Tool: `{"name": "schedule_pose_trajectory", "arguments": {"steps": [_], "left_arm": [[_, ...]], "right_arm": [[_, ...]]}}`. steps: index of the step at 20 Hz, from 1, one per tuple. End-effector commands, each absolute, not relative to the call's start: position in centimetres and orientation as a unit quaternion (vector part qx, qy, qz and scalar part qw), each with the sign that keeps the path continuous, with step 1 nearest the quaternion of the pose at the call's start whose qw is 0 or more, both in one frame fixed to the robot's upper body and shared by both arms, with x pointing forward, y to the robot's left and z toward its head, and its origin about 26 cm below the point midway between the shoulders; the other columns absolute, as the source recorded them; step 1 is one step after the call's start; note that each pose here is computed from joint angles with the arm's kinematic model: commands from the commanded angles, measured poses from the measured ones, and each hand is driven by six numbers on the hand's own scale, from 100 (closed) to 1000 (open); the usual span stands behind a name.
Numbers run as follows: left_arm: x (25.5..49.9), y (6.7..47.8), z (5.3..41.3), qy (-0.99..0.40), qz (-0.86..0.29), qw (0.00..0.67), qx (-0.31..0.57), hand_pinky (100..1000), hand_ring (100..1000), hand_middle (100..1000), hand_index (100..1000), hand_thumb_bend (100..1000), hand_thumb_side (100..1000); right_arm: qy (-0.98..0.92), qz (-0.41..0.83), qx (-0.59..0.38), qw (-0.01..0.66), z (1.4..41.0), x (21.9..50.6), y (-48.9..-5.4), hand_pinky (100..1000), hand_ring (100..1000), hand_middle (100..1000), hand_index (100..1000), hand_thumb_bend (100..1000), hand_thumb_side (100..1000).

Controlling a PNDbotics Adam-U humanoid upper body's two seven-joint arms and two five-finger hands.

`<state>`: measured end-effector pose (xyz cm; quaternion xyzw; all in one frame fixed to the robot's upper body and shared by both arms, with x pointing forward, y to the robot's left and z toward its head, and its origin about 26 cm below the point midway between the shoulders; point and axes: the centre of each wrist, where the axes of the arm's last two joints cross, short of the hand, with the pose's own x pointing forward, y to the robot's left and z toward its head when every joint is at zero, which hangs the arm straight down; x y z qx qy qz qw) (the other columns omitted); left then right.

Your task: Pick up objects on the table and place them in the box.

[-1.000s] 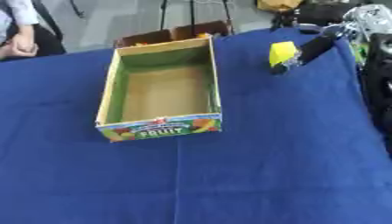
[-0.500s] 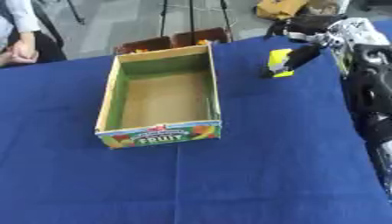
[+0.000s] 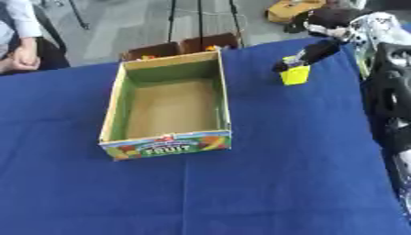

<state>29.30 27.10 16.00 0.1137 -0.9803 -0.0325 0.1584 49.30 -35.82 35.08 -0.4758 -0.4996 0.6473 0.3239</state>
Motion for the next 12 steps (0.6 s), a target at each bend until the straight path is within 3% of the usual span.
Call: {"name": "schedule_pose_trajectory", "arguments": {"steps": [1, 8, 12], "left_arm": [[29.1, 27.1, 16.8, -0.982, -0.038, 0.143, 0.114, 818, 889, 871, 992, 100, 1000], [29.1, 27.0, 16.8, -0.982, -0.041, 0.143, 0.113, 818, 889, 867, 986, 100, 1000], [29.2, 26.9, 16.8, -0.982, -0.044, 0.143, 0.113, 817, 888, 866, 985, 100, 1000]], "right_arm": [[-0.505, 0.647, -0.465, 0.332, 36.9, 48.7, -36.3, 832, 1000, 893, 1000, 713, 954], [-0.493, 0.658, -0.433, 0.368, 38.5, 47.9, -36.5, 848, 1000, 933, 1000, 529, 909], [-0.495, 0.652, -0.437, 0.373, 39.2, 47.4, -36.7, 854, 1000, 938, 1000, 487, 880]]}}
